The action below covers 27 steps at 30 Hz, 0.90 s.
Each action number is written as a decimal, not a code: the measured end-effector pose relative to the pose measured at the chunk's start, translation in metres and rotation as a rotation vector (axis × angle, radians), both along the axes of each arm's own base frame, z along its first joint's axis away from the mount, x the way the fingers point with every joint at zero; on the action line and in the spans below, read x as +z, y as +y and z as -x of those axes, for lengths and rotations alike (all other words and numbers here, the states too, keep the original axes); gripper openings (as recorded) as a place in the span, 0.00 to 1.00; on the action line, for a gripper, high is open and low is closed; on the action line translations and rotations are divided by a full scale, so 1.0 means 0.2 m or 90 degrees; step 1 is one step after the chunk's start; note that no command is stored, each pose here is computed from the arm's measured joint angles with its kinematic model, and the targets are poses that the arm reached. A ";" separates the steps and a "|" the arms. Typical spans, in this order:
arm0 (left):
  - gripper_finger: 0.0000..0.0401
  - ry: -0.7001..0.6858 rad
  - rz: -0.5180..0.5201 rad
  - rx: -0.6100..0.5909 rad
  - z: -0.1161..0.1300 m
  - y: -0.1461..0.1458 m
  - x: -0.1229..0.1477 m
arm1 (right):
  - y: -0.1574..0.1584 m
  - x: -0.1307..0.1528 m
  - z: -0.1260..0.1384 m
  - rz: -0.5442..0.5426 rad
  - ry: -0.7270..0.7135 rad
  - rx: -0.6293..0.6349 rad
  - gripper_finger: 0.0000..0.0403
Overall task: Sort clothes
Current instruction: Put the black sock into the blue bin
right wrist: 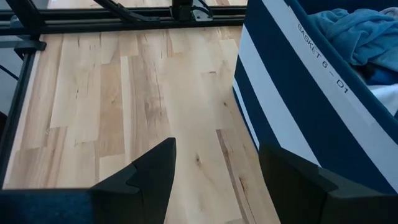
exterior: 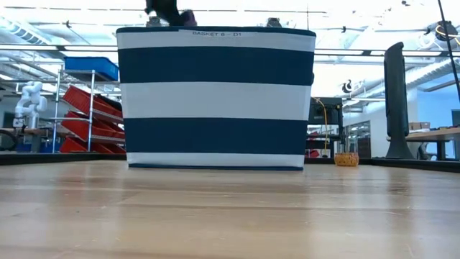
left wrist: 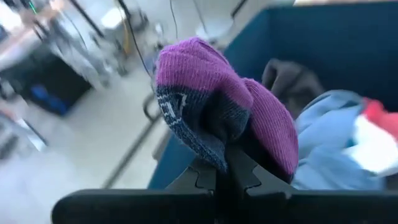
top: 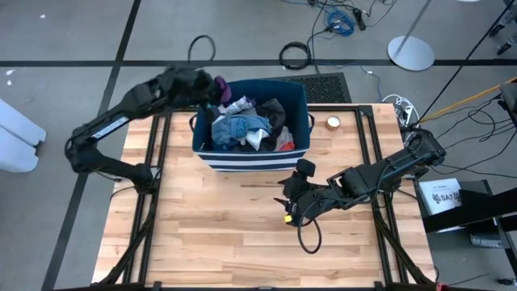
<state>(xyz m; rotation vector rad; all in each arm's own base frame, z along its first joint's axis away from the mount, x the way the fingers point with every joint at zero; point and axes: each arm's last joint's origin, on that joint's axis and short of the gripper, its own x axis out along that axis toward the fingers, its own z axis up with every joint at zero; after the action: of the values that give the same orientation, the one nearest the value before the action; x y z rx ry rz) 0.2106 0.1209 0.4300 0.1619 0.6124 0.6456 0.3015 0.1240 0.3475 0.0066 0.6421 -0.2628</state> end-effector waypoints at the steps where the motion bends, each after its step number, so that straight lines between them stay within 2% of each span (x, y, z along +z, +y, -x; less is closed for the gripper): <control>1: 0.01 0.008 0.020 0.005 -0.01 0.05 -0.03 | 0.00 0.00 0.00 0.001 0.003 0.000 0.54; 5: 0.01 0.044 0.119 0.041 -0.04 0.21 -0.15 | 0.00 0.00 0.00 0.003 0.008 -0.001 0.54; 10: 0.01 0.142 0.360 0.066 -0.06 0.33 -0.39 | 0.00 -0.01 0.01 0.004 0.011 0.000 0.54; 12: 0.03 0.182 0.411 0.068 -0.08 0.37 -0.47 | 0.00 -0.01 0.01 0.006 0.016 0.000 0.54; 16: 0.08 0.190 0.421 0.066 -0.11 0.40 -0.51 | 0.00 -0.01 0.01 0.009 0.021 0.000 0.54; 19: 0.09 0.155 0.395 0.062 -0.14 0.41 -0.50 | 0.00 -0.01 0.01 0.003 0.019 -0.004 0.54; 21: 0.10 0.165 0.374 0.061 -0.16 0.42 -0.52 | 0.00 -0.01 0.01 -0.001 0.018 -0.007 0.54; 27: 0.22 0.159 0.339 0.037 -0.14 0.41 -0.40 | 0.00 -0.01 0.01 0.004 0.019 -0.002 0.54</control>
<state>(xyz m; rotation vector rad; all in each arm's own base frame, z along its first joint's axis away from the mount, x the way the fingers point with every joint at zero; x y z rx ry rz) 0.2392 0.2021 0.3501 -0.2777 1.0123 0.5008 0.2989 0.1235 0.3454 -0.0015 0.6718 -0.2686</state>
